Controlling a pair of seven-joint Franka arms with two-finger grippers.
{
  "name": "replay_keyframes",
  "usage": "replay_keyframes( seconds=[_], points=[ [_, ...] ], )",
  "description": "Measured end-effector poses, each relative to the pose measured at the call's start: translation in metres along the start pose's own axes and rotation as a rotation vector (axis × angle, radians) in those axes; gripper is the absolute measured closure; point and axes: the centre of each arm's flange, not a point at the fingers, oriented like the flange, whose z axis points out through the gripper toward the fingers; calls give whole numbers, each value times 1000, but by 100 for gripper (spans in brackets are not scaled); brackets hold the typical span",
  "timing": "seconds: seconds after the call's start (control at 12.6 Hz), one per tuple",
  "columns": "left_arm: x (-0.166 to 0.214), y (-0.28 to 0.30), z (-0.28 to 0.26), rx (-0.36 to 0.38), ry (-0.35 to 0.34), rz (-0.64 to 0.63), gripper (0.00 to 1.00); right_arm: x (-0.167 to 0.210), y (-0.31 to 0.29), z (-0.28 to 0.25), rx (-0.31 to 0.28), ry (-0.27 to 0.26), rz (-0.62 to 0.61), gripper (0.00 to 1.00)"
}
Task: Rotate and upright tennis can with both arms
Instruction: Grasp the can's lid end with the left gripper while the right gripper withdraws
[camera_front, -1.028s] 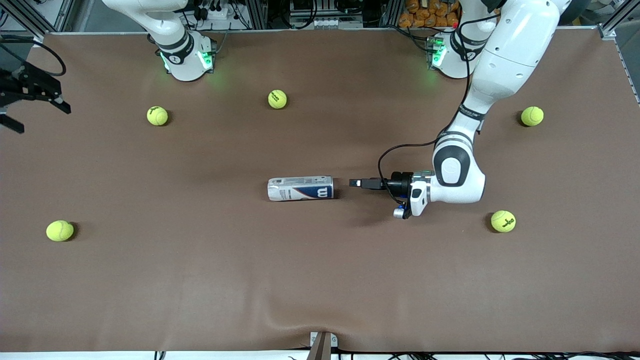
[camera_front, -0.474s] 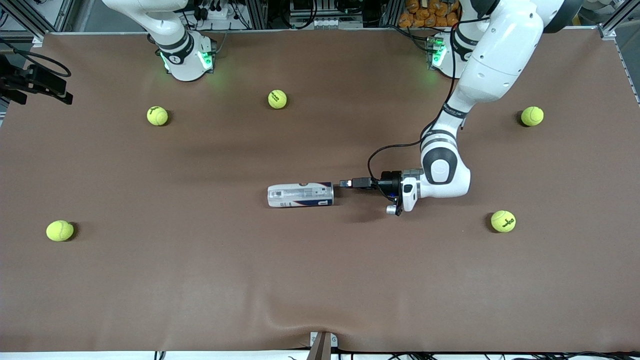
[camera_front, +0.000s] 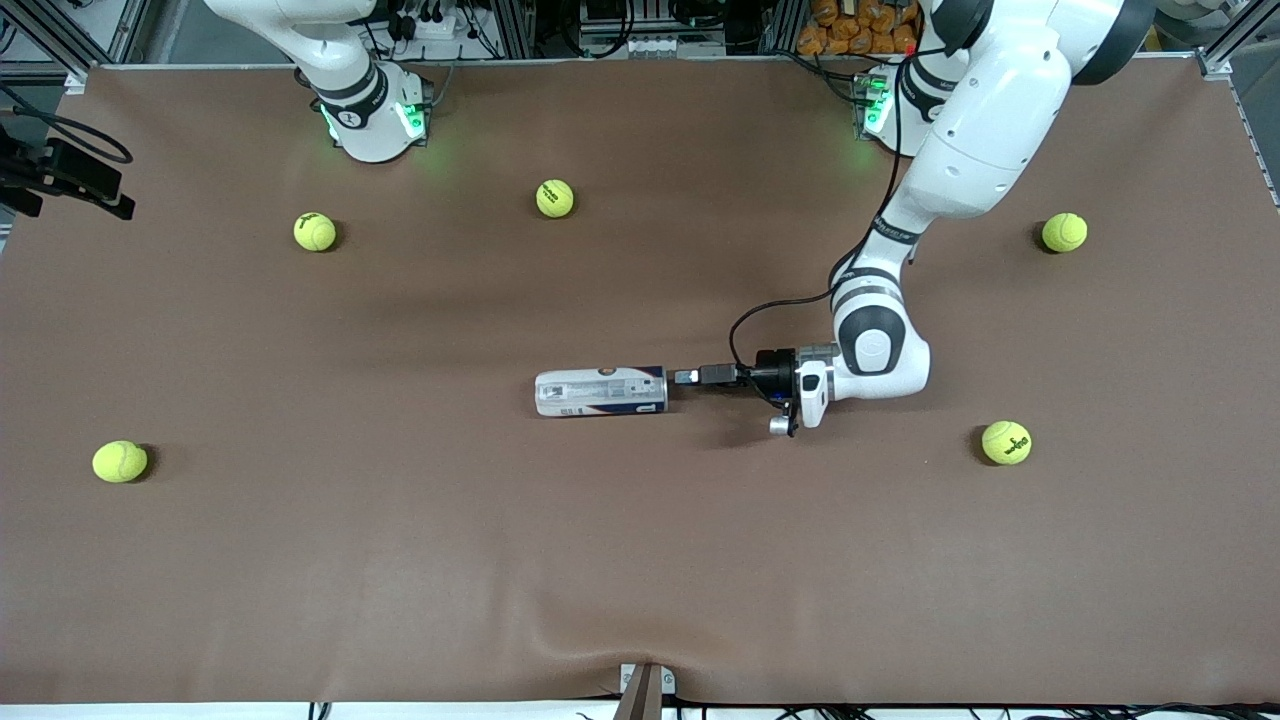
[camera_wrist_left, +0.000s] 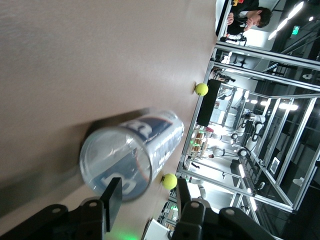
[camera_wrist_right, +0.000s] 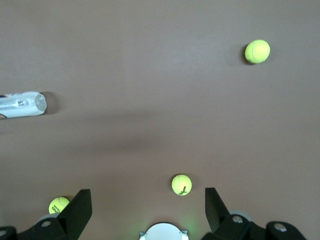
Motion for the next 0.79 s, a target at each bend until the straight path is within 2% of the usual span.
replay_keyframes(
  seconds=[0.4, 0.63, 0.79],
  points=[
    [2, -7, 19, -2, 1, -4, 48, 11, 1, 10, -1, 3, 3, 0],
    [2, -3, 24, -29, 21, -20, 51, 12, 7, 10, 0, 5, 15, 0],
    [-1, 1, 33, -27, 33, -19, 68, 12, 7, 10, 0, 6, 15, 0]
  ],
)
